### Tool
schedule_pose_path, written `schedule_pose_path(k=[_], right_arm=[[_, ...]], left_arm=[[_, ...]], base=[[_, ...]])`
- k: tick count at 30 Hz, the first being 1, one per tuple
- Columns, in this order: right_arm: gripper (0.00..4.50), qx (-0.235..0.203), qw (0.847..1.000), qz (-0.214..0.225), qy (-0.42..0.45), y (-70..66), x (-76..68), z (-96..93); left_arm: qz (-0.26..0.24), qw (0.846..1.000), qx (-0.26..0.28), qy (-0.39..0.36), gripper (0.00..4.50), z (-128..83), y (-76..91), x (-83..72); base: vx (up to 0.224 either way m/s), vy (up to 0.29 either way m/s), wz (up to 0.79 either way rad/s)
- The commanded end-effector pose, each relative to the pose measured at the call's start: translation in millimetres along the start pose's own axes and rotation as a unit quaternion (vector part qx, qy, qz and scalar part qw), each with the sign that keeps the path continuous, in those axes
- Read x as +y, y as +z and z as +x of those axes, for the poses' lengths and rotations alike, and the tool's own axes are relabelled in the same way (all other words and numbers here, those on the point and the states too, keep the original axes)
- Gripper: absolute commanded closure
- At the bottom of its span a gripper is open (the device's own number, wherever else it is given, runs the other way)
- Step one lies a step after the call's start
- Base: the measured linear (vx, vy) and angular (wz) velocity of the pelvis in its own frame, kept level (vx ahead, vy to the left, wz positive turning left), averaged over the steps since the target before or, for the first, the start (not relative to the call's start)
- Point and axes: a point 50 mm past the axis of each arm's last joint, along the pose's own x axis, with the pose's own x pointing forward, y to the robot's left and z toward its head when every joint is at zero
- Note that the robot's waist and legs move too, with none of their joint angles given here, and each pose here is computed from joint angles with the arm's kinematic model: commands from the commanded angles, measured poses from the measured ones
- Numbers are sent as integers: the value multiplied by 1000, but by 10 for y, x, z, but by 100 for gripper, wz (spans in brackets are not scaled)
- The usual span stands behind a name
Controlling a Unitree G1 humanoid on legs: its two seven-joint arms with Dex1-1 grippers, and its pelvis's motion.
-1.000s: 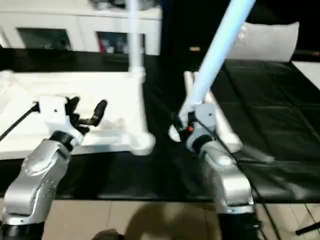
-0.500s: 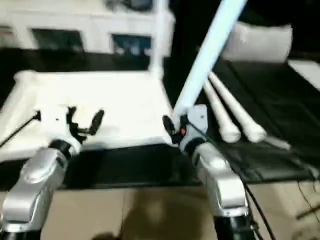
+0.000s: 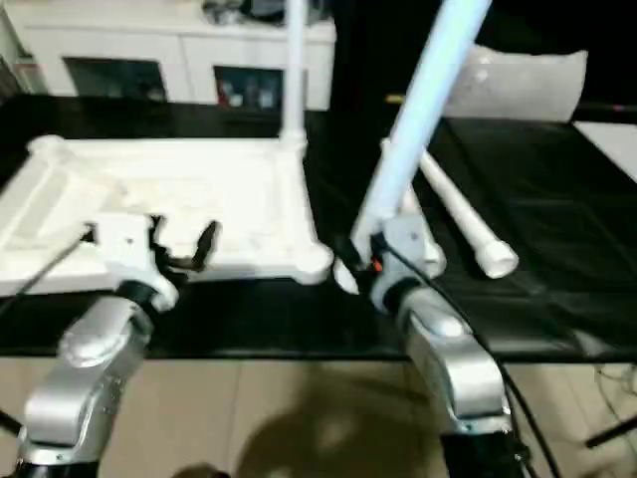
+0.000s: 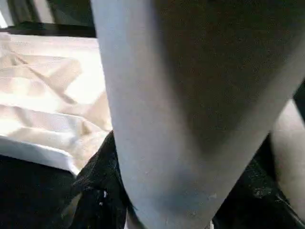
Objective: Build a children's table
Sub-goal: Move to table
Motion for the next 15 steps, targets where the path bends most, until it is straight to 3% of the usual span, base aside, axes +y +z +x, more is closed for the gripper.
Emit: schedule_pose_path(k=[1,9,15], right_arm=[[261,-9,1000,-9,14,66,65,0],[261,-3,999,-7,34,21,128,-20],[261,0,999,-15,45,2,164,-7]], left_arm=[[9,1000,6,14,33,-22,-10,73],[2,1000,-4,9,33,-101,2,134],[7,1000,-2,12,33,-155,-1,180]], base=[[-1,-157,1],[-14,-105,8],[-21,-6,1]])
